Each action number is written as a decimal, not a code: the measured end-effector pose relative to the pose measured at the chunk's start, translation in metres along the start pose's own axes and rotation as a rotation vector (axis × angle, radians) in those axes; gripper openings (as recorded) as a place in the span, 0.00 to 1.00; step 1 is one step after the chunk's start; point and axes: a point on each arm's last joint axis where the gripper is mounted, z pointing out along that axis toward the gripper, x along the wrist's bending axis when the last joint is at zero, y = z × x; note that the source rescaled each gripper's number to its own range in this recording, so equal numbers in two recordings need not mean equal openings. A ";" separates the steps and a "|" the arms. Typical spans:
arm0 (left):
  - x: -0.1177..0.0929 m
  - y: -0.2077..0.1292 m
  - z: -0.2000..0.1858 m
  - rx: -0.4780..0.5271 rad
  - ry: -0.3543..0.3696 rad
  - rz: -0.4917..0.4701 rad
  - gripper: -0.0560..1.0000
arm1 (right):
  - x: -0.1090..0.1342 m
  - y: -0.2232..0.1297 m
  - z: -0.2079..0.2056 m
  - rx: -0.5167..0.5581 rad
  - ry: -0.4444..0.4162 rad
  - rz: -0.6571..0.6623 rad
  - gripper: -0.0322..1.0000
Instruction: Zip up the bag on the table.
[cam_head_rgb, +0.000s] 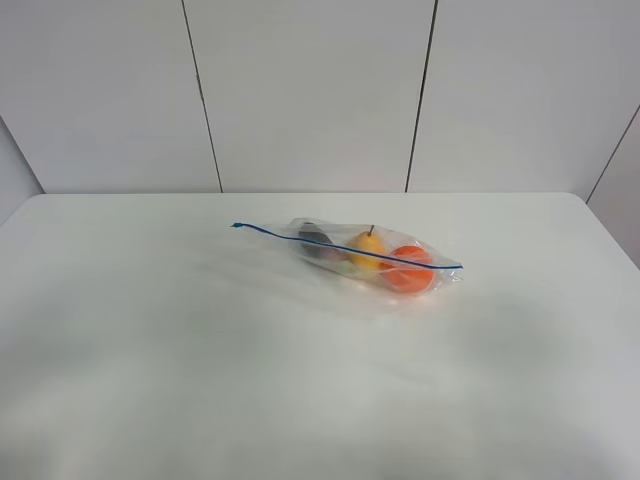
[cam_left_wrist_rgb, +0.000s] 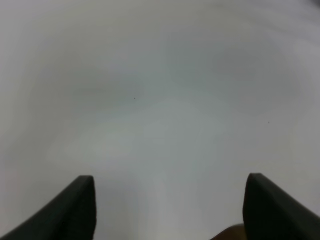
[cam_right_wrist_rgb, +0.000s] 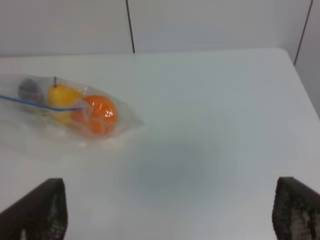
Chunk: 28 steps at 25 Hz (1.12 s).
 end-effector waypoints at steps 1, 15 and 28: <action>0.000 0.000 0.000 0.000 0.000 0.000 1.00 | 0.000 -0.003 0.004 0.010 -0.002 0.000 0.95; 0.000 0.000 0.000 0.000 0.000 0.000 1.00 | -0.004 -0.021 0.026 0.069 -0.030 0.016 0.95; 0.000 0.000 0.000 0.000 0.000 0.000 1.00 | -0.007 -0.022 0.026 0.071 -0.061 0.049 0.95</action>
